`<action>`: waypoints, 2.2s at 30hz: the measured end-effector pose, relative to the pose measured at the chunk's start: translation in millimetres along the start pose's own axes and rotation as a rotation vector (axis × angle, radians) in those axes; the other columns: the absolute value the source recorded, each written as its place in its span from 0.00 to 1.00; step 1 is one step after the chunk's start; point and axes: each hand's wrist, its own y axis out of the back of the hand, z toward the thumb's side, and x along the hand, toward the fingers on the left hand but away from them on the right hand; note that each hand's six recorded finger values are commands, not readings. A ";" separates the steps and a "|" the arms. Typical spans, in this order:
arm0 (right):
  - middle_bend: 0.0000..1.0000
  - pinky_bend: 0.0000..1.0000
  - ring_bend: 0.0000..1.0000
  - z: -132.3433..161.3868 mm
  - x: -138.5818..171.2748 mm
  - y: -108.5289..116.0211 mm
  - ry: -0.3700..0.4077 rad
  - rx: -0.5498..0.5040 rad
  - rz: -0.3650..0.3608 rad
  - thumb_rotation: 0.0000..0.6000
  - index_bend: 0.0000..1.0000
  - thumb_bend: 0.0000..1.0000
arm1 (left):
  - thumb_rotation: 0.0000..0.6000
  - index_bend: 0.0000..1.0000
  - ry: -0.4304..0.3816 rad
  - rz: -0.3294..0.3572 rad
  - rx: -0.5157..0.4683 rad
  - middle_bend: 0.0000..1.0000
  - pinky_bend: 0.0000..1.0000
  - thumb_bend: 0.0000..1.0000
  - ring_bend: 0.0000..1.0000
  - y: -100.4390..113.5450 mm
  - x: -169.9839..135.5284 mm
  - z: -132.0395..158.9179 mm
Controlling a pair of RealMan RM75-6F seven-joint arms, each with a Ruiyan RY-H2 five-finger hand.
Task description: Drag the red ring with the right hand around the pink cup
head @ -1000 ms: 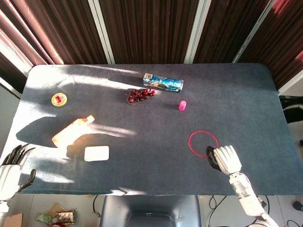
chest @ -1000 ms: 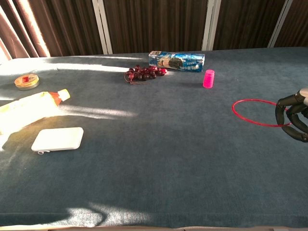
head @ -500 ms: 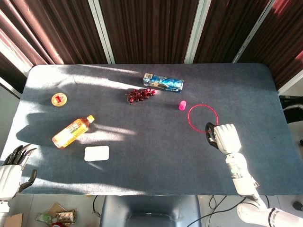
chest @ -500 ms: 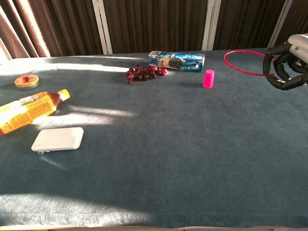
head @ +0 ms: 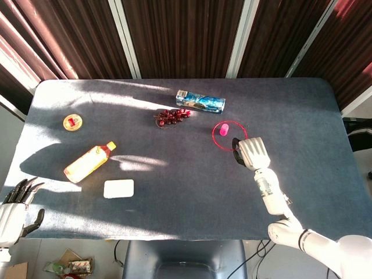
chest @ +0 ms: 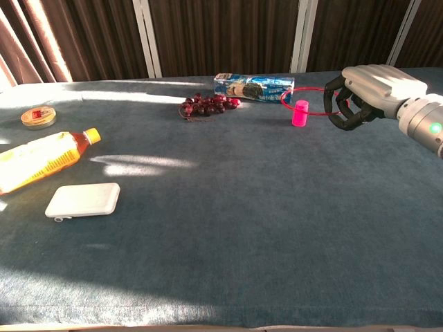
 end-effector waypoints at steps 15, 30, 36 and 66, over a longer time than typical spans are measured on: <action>0.87 1.00 1.00 -3.8 -29.5 -32.1 -0.056 -0.016 0.035 1.00 0.81 0.56 | 1.00 0.17 -0.001 0.003 -0.010 0.08 0.19 0.47 0.00 1.5 -0.2 -1.9; 0.87 1.00 1.00 -13.9 -28.5 -47.8 -0.100 -0.017 0.095 1.00 0.38 0.18 | 1.00 0.18 0.001 0.005 -0.013 0.08 0.19 0.47 0.00 2.0 -0.8 -2.4; 0.87 1.00 1.00 -14.1 -26.4 -43.5 -0.099 -0.037 0.082 1.00 0.16 0.06 | 1.00 0.18 -0.002 0.002 -0.010 0.08 0.19 0.47 0.00 1.4 -1.0 -1.8; 0.15 0.25 0.13 -65.8 200.8 56.0 -0.052 0.033 -0.008 1.00 0.00 0.00 | 1.00 0.18 0.016 -0.016 0.015 0.08 0.19 0.47 0.00 -4.6 4.2 -1.2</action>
